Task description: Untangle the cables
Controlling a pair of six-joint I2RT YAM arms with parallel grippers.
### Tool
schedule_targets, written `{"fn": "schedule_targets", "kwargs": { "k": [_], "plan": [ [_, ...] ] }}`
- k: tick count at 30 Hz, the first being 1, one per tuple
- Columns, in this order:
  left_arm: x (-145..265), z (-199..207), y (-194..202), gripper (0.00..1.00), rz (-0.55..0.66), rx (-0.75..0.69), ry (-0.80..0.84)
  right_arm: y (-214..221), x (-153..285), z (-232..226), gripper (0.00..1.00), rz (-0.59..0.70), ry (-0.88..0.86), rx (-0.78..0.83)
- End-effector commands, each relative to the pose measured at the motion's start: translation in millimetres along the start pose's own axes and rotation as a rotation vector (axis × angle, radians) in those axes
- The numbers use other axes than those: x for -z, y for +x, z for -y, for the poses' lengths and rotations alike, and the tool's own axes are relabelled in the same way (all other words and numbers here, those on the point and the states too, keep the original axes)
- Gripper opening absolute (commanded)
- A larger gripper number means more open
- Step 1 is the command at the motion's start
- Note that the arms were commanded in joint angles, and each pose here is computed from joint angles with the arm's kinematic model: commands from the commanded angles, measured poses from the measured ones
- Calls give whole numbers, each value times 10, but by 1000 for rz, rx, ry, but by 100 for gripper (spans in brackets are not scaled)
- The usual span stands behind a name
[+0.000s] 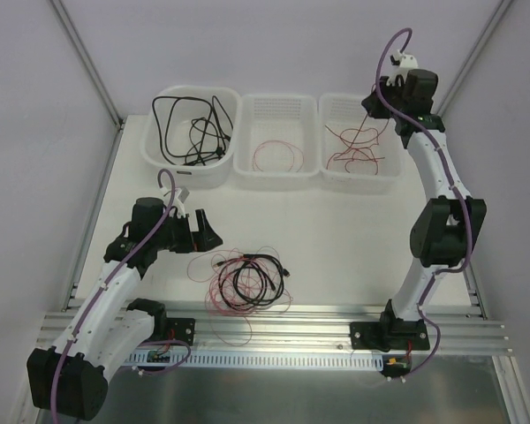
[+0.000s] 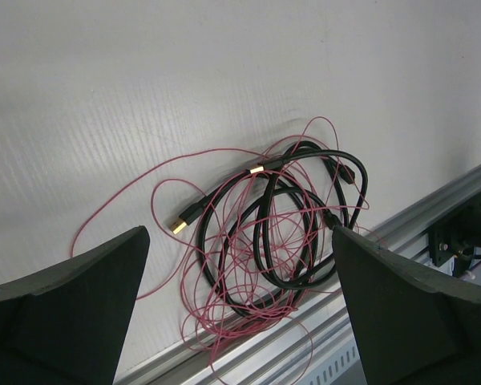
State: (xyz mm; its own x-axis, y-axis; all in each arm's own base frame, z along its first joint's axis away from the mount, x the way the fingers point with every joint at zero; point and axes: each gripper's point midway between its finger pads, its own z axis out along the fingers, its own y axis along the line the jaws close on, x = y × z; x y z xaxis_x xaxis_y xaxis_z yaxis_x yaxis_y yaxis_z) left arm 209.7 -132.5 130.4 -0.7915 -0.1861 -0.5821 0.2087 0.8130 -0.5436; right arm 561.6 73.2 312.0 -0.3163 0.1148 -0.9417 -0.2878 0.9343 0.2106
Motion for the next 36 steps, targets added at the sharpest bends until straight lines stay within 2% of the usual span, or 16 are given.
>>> {"fn": "schedule_targets", "kwargs": {
  "k": [1, 3, 5, 7, 8, 9, 10, 11, 15, 18, 19, 23, 25, 29, 31, 36],
  "plan": [
    [-7, 19, -30, 99, 12, -23, 26, 142, -52, 49, 1, 7, -14, -47],
    [-3, 26, -36, 99, 14, -24, 29, 619, -159, 136, 1, -98, -12, -115],
    [-3, 24, -33, 99, 15, -21, 27, 835, -233, 112, 1, -160, -43, -156],
    [0, 28, -34, 99, 16, -22, 29, 1272, -343, 251, 1, -297, -51, -257],
    [0, 30, -33, 99, 15, -23, 31, 1157, -410, 261, 1, -296, -60, -262],
    [0, 31, -36, 99, 16, -22, 31, 1347, -379, 235, 1, -389, -71, -308],
    [2, 32, -34, 99, 16, -22, 31, 1380, -412, 228, 1, -418, -76, -321],
    [4, 32, -37, 99, 18, -23, 30, 1612, -492, 270, 1, -481, -72, -354],
    [4, 23, -36, 99, 20, -23, 26, 1731, -445, 235, 2, -555, -69, -408],
    [6, 30, -36, 99, 20, -22, 29, 1727, -369, 177, 14, -571, -84, -419],
    [4, 26, -30, 99, 19, -23, 29, 1738, -335, 157, 30, -579, -89, -422],
    [14, 35, -42, 99, 24, -23, 31, 1460, -147, 56, 62, -519, -105, -380],
    [23, 41, -45, 99, 29, -26, 33, 1173, -6, -26, 80, -464, -114, -348],
    [43, 52, -67, 99, 43, -35, 33, 845, 281, 31, 96, -429, -12, -259],
    [52, 58, -69, 99, 48, -38, 35, 686, 453, 22, 100, -406, 20, -210],
    [79, 71, -88, 99, 66, -44, 38, 633, 884, -157, 100, -419, 39, -148]
  ]
}}
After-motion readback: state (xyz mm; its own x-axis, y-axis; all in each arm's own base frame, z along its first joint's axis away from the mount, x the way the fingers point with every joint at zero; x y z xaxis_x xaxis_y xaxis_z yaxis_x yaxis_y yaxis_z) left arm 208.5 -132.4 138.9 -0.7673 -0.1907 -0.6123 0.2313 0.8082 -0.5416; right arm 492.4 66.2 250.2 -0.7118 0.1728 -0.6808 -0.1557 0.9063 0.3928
